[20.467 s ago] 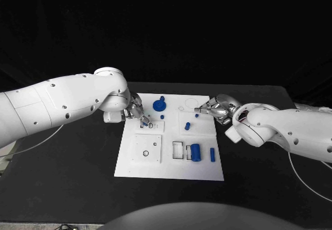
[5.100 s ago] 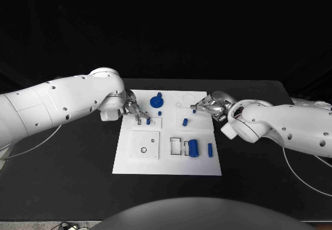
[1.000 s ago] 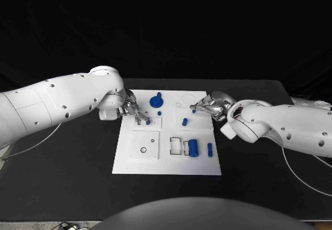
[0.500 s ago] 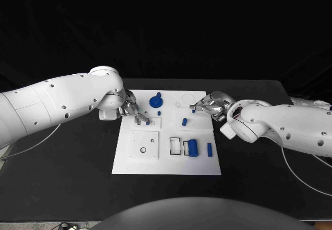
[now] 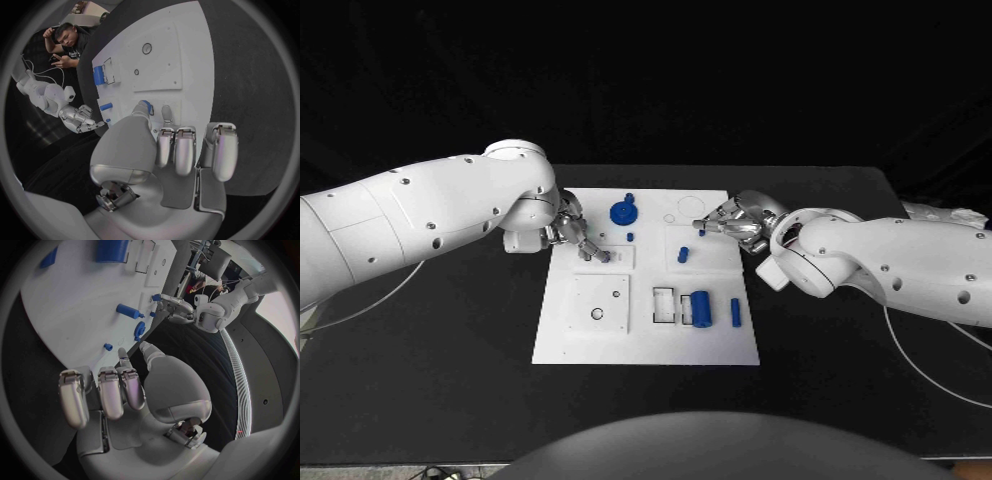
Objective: Assemble the parts on the task board
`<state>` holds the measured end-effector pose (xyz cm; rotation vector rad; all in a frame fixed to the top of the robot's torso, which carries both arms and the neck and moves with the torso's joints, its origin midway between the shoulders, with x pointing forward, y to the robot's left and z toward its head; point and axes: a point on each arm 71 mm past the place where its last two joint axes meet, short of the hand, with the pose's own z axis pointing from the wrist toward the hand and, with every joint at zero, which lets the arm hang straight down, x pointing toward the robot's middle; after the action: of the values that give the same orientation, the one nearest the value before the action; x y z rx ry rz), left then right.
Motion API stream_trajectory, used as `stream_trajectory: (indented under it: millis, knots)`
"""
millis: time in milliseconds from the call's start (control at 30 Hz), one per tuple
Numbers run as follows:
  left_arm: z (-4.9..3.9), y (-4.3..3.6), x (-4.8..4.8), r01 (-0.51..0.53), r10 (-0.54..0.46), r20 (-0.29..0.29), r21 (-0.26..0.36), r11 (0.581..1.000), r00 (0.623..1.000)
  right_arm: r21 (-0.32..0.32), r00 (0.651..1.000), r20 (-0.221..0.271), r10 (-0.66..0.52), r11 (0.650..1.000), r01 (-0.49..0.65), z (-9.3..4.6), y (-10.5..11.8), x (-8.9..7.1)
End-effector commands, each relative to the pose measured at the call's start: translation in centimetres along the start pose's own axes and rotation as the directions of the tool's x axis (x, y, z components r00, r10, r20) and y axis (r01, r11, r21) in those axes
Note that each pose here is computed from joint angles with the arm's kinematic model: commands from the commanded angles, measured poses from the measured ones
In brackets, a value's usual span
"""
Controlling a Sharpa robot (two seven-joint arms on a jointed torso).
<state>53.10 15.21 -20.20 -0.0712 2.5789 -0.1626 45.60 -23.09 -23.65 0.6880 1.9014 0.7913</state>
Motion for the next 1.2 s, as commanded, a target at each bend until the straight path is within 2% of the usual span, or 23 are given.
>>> stream_trajectory:
  millis: [33, 467, 800, 1000, 1133, 1200]
  knots:
    - [0.19, 0.22, 0.33, -0.016, 0.015, -0.015, -0.032, 0.999, 1.000, -0.009, 1.000, -0.004, -0.008, 1.000, 0.008, 0.0, 0.1, 0.1]
    - [0.24, 0.26, 0.14, 0.003, -0.003, 0.005, -0.031, 1.000, 1.000, -0.009, 1.000, -0.005, -0.008, 1.000, 0.008, 0.0, 0.1, 0.2]
    - [0.18, 0.27, -0.02, 0.027, -0.027, 0.033, 0.003, 1.000, 0.999, -0.008, 1.000, -0.004, -0.008, 1.000, 0.008, 0.0, 0.0, 0.1]
    - [-0.32, 0.50, -0.05, 0.057, -0.064, 0.074, 0.085, 0.995, 0.995, -0.007, 1.000, -0.003, -0.008, 1.000, 0.008, 0.0, 0.0, 0.0]
    - [-1.02, 0.48, -0.31, 0.073, -0.092, 0.105, 0.169, 0.983, 0.990, -0.007, 1.000, -0.002, -0.008, 1.000, 0.008, 0.0, -0.1, 0.0]
    - [-1.47, 0.36, -0.49, 0.080, -0.112, 0.128, 0.232, 0.969, 0.985, -0.006, 1.000, -0.002, -0.008, 1.000, 0.008, 0.0, -0.1, 0.0]
